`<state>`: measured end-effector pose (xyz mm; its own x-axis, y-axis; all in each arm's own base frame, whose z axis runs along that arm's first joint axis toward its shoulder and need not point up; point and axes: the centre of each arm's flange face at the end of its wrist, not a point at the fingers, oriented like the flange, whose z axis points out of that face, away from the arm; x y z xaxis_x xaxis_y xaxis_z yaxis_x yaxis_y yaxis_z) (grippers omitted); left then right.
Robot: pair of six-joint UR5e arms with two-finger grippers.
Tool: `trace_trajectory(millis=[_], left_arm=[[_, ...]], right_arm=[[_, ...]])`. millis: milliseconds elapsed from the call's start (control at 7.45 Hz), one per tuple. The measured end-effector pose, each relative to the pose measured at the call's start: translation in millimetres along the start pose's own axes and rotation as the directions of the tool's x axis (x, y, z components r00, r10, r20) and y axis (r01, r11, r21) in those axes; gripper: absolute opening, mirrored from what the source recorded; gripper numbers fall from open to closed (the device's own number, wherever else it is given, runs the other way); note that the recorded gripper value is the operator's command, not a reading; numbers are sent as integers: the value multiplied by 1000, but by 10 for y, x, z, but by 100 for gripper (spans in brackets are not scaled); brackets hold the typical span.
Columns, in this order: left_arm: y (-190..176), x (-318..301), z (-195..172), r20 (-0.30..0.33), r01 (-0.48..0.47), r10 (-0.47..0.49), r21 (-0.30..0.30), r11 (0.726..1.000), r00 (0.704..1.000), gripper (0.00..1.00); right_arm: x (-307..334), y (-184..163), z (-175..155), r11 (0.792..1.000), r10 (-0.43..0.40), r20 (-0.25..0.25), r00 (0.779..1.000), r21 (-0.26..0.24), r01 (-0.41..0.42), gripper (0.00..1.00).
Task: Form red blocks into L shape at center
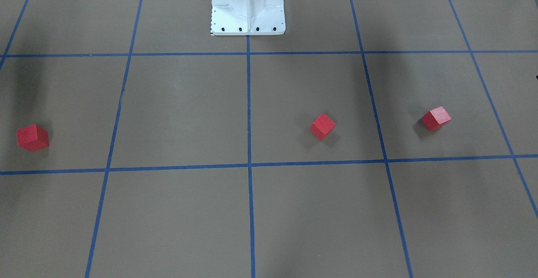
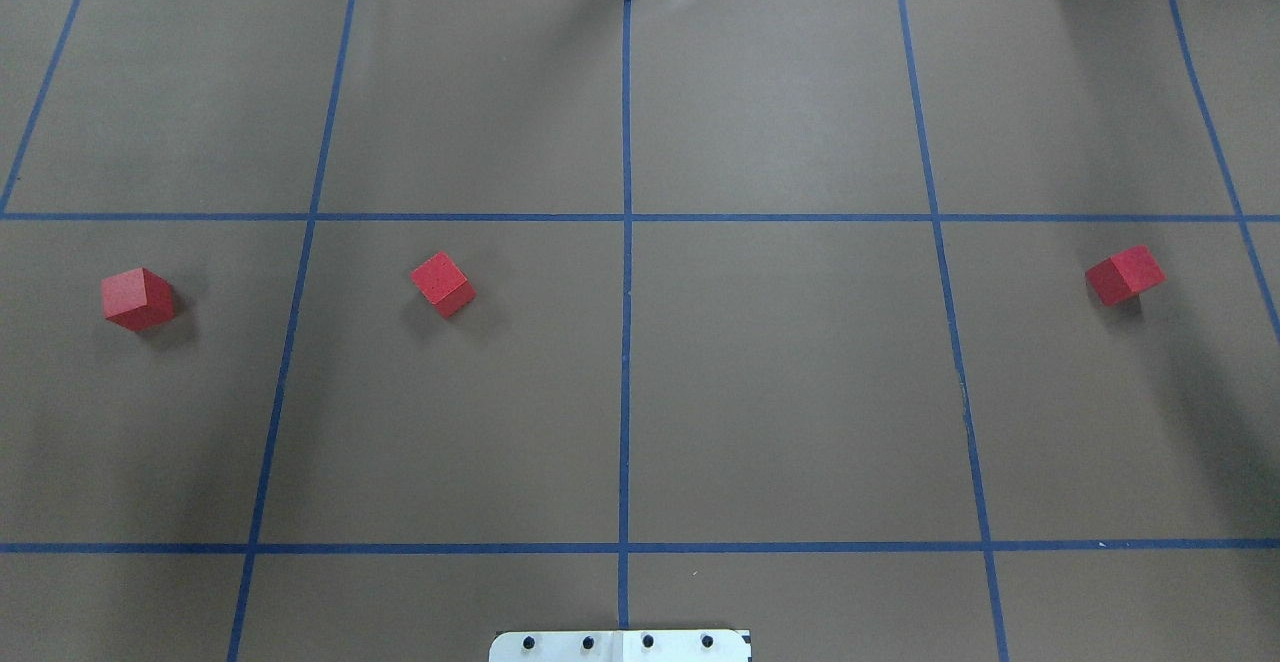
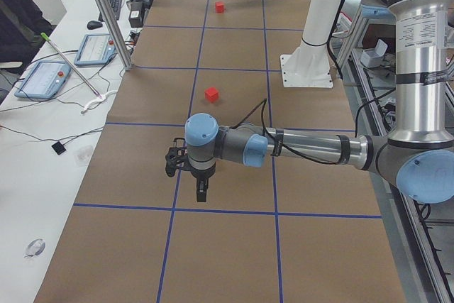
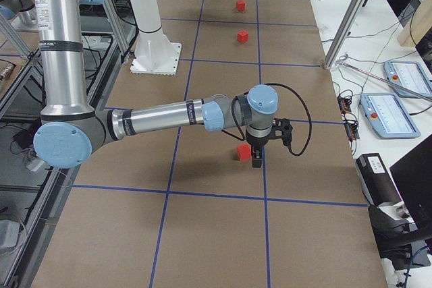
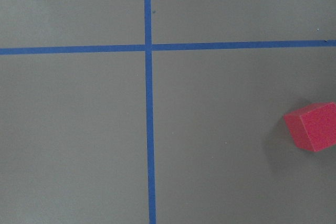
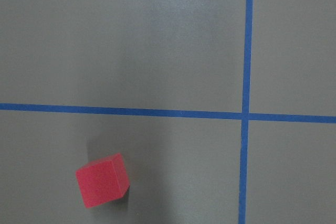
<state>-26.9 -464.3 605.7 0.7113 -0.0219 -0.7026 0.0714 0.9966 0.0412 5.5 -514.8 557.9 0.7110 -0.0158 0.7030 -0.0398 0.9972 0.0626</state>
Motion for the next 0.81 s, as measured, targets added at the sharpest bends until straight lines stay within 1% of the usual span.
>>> trace_trajectory(millis=[268, 537, 805], left_arm=[[52, 79, -93, -9, -23, 23, 16, 1000, 1000, 100], [111, 94, -118, -16, -26, 26, 20, 999, 1000, 100], [124, 64, -87, -21, -14, 14, 17, 1000, 1000, 100]], right_arm=[[-12, 28, -51, 1000, -1, -13, 1000, 8, 2, 100], [13, 91, -29, 1000, -3, -27, 1000, 10, 4, 100], [-139, 116, 95, 999, -51, -15, 999, 14, 51, 100]])
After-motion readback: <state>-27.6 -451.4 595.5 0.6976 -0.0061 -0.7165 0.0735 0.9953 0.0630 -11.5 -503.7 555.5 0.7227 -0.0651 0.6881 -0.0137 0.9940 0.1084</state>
